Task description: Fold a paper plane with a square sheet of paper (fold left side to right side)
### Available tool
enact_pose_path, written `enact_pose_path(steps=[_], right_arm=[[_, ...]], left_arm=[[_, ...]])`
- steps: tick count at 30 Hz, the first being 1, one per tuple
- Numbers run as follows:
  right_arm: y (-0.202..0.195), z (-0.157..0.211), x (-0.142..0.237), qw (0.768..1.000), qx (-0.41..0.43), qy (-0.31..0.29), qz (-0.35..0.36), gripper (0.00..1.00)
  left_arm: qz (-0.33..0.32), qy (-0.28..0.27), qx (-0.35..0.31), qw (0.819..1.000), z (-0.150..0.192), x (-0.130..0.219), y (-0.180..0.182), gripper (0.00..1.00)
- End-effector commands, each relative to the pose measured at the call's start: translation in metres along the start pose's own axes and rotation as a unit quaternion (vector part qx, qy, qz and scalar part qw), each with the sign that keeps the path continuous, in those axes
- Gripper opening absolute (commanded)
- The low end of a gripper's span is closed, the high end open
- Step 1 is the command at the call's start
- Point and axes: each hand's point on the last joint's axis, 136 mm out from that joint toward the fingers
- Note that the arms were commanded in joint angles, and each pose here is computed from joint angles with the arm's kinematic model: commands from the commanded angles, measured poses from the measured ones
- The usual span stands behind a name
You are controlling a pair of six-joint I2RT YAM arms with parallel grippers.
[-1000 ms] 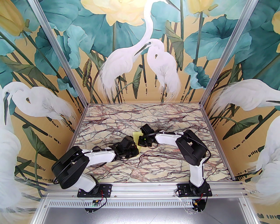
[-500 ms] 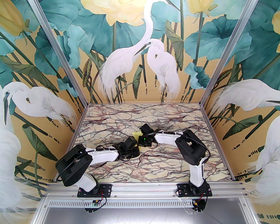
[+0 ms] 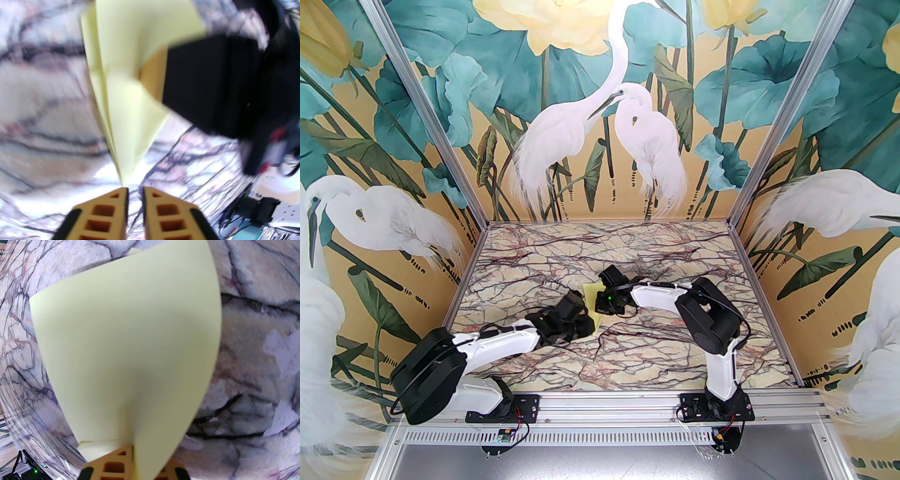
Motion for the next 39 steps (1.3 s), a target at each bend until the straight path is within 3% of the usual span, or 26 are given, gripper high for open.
enact_pose_path(steps=[1, 8, 20, 30, 32, 34, 39], right_arm=[[-0.005, 0.003, 0.000, 1.000, -0.004, 0.005, 0.017, 0.00], [-0.004, 0.003, 0.001, 1.000, -0.005, 0.005, 0.017, 0.00], [-0.004, 0.002, 0.001, 1.000, -0.005, 0.006, 0.016, 0.00], [-0.004, 0.002, 0.002, 1.000, -0.004, 0.005, 0.016, 0.00], [-0.004, 0.003, 0.001, 1.000, -0.005, 0.006, 0.017, 0.00], [-0.004, 0.002, 0.001, 1.000, -0.006, 0.006, 0.017, 0.00], [-0.006, 0.003, -0.001, 1.000, -0.007, 0.008, 0.019, 0.00]], left_arm=[[0.024, -0.007, 0.013, 1.000, -0.019, 0.001, -0.006, 0.26], [0.046, 0.005, 0.045, 0.998, -0.036, -0.024, -0.002, 0.28], [0.050, 0.005, 0.045, 0.998, -0.042, -0.038, -0.007, 0.29], [0.020, 0.010, 0.050, 0.999, -0.041, -0.047, 0.007, 0.20], [0.022, 0.008, 0.048, 0.999, -0.041, -0.045, 0.006, 0.24], [0.028, 0.005, 0.046, 0.999, -0.041, -0.040, 0.003, 0.36], [0.048, -0.003, 0.041, 0.998, -0.043, -0.029, -0.005, 0.43]])
Point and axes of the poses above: each hand's point on the last joint's axis, 136 mm out from that joint toward the fingers, its own x axis back along the fingers, its own y axis along the line the jaws close on, z = x × y, and after that the axes turned 10 degrees about x, right-handed
